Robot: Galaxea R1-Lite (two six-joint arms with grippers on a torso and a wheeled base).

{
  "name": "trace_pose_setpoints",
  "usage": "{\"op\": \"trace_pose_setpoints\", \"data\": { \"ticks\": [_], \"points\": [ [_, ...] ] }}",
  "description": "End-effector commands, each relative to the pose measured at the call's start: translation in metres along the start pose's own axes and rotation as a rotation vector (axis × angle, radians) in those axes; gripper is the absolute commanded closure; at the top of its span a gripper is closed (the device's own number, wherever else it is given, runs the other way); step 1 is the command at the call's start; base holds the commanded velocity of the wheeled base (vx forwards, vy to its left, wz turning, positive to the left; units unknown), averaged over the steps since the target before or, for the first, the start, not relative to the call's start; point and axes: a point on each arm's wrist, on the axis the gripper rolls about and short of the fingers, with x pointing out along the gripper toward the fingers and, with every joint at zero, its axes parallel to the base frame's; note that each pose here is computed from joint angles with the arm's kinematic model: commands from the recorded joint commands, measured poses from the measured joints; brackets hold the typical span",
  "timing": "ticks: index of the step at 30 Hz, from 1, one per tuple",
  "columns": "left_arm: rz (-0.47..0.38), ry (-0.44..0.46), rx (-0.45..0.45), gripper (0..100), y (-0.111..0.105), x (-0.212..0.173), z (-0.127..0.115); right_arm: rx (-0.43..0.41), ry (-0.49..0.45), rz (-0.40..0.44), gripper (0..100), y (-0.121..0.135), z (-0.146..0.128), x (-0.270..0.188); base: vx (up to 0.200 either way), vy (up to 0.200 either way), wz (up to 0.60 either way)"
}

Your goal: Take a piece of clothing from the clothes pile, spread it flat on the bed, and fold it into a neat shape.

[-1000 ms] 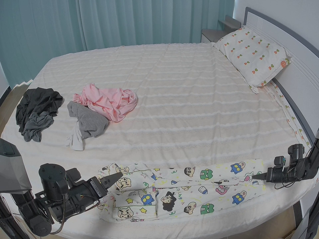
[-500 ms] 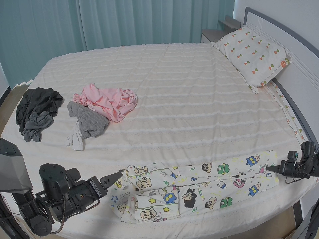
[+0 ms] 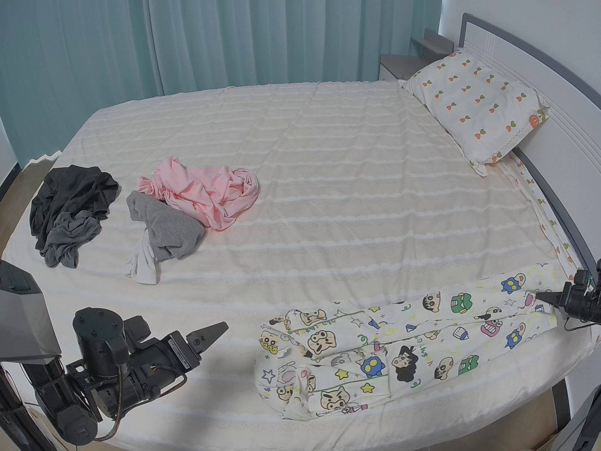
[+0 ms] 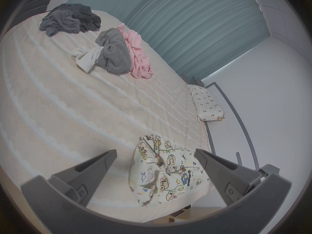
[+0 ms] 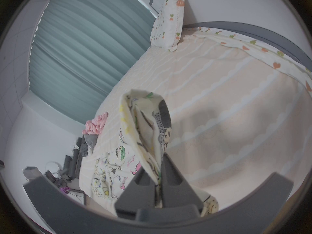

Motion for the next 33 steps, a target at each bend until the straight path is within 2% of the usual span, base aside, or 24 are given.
{"op": "trace_pose_setpoints", "data": {
  "ticks": [1,6,11,17,20,27,33],
  "points": [
    [0.019,0.014,-0.001,0,0.003,-0.002,-0.003,0.025,-0.048,0.018,100,-0.002,0.027,-0.024,0.0,0.0,0.0],
    [0.019,0.014,-0.001,0,0.003,-0.002,-0.003,0.035,-0.01,0.081,100,0.018,0.023,-0.024,0.0,0.0,0.0],
    [0.022,0.017,-0.001,0,0.004,-0.002,-0.003,0.006,0.088,0.152,100,0.055,0.0,-0.005,0.0,0.0,0.0],
    [0.022,0.017,-0.001,0,0.004,-0.002,-0.003,-0.073,0.203,0.244,100,0.104,-0.026,0.011,0.0,0.0,0.0],
    [0.024,0.018,-0.001,0,0.004,-0.001,-0.003,-0.153,0.3,0.276,100,0.139,-0.047,0.024,0.0,0.0,0.0],
    [0.024,0.018,-0.001,0,0.004,-0.001,-0.003,-0.284,0.47,0.341,100,0.187,-0.082,0.049,0.0,0.0,0.0],
    [0.025,0.019,-0.001,0,0.004,-0.001,-0.004,-0.327,0.584,0.39,100,0.221,-0.101,0.073,0.0,0.0,0.0]
  ]
}}
